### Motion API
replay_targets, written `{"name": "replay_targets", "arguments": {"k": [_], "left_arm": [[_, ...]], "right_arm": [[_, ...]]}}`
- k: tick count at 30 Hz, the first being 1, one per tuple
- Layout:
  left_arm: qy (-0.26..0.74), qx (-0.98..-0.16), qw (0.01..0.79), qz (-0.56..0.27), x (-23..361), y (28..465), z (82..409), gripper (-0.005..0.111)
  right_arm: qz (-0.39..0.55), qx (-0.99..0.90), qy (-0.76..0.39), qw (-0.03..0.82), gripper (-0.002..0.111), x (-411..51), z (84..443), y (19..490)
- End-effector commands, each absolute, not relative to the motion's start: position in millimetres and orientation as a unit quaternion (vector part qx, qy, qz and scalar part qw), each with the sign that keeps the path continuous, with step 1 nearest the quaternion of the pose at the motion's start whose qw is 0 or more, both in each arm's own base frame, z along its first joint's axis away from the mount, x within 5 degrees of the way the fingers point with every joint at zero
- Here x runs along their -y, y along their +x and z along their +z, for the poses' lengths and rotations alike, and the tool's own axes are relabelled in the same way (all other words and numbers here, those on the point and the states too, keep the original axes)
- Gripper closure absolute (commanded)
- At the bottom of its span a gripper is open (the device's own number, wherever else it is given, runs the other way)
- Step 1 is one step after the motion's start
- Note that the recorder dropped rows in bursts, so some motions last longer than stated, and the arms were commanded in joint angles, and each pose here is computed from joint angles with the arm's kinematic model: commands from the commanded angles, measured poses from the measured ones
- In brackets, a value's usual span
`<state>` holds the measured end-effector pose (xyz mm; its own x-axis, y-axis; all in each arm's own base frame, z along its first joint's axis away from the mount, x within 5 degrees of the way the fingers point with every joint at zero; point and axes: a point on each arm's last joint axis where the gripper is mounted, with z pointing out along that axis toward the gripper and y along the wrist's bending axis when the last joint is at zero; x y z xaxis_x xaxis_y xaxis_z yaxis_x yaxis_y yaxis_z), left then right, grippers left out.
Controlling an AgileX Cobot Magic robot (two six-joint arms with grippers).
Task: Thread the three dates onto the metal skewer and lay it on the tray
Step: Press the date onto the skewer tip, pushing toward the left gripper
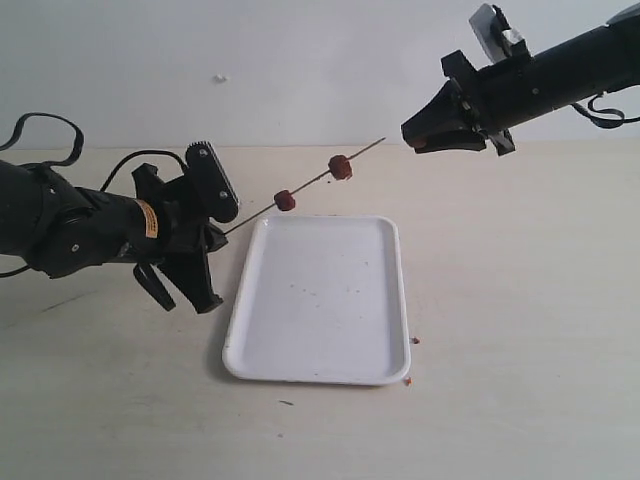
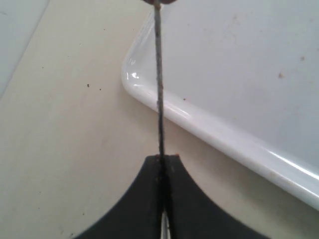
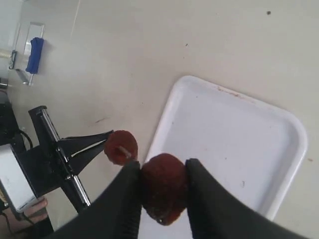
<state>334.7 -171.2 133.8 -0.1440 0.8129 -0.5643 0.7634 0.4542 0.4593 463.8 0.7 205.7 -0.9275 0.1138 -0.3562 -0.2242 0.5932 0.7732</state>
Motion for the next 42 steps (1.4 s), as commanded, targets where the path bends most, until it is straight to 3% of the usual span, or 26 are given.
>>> {"name": "replay_targets", "arguments": {"k": [1,11,42], "left_arm": [[0.516,-0.754,0.405,0.028,172,336,135,0.107],[0.516,-0.753,0.407,0.025,174,335,136,0.107],[0.529,-0.756,0.384,0.035,171,333,132,0.107]], "right_arm": [[0.462,-0.864,-0.035,0.199,0.079,-2,211,463],[0.470,-0.859,-0.074,0.190,0.079,-35,212,462],[0.448,-0.867,-0.072,0.208,0.079,-13,218,466]]}}
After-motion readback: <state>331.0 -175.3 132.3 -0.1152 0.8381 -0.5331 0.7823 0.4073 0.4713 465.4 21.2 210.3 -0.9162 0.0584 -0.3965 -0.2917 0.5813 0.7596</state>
